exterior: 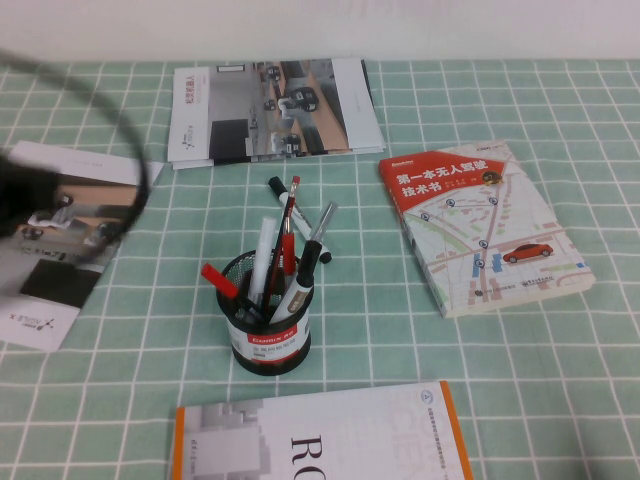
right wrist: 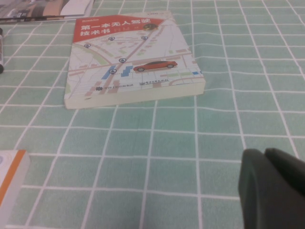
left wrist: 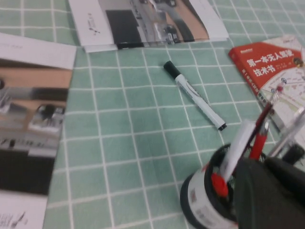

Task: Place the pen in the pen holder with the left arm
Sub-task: Pick up the pen on the table

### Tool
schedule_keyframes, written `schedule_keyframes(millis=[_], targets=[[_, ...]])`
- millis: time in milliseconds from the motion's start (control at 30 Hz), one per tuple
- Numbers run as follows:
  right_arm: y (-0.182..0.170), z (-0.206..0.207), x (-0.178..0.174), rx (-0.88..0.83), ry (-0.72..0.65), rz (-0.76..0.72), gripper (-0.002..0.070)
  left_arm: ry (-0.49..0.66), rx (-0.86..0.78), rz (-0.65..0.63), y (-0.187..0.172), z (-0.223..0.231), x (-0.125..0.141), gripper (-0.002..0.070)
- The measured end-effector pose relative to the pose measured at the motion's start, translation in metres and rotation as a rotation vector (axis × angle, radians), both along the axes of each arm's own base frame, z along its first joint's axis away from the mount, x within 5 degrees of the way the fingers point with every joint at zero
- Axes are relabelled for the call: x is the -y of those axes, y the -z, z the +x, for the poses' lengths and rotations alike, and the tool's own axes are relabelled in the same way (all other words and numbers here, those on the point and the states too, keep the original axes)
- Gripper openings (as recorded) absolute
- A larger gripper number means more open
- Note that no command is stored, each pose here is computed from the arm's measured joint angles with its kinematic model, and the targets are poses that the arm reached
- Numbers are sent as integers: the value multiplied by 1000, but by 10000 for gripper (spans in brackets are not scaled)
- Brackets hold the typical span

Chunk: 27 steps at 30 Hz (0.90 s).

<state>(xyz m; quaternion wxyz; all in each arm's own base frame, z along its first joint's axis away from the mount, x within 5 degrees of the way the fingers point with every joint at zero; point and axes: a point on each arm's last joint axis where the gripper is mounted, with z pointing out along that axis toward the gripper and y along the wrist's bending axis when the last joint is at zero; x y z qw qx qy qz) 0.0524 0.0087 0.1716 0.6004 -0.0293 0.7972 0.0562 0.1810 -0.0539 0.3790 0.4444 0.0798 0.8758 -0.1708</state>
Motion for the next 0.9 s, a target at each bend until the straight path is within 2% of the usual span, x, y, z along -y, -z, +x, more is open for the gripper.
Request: schedule_keyframes(millis=[100,267,500,700,900], targets=[[0,0,0,0,0,0,-20,51,-65,31,-4,47,17,-4],[0,0,0,0,0,0,-20,141,-136,49,-1,115,59,-4],[0,0,0,0,0,0,-20,188,-334,131,42,203,125,-4],[0,0,0,0,0,0,-20,180,-416,242,80,244,165,-3],[0,0,0,0,0,0,-20,159,-412,227,92,259,175,11]])
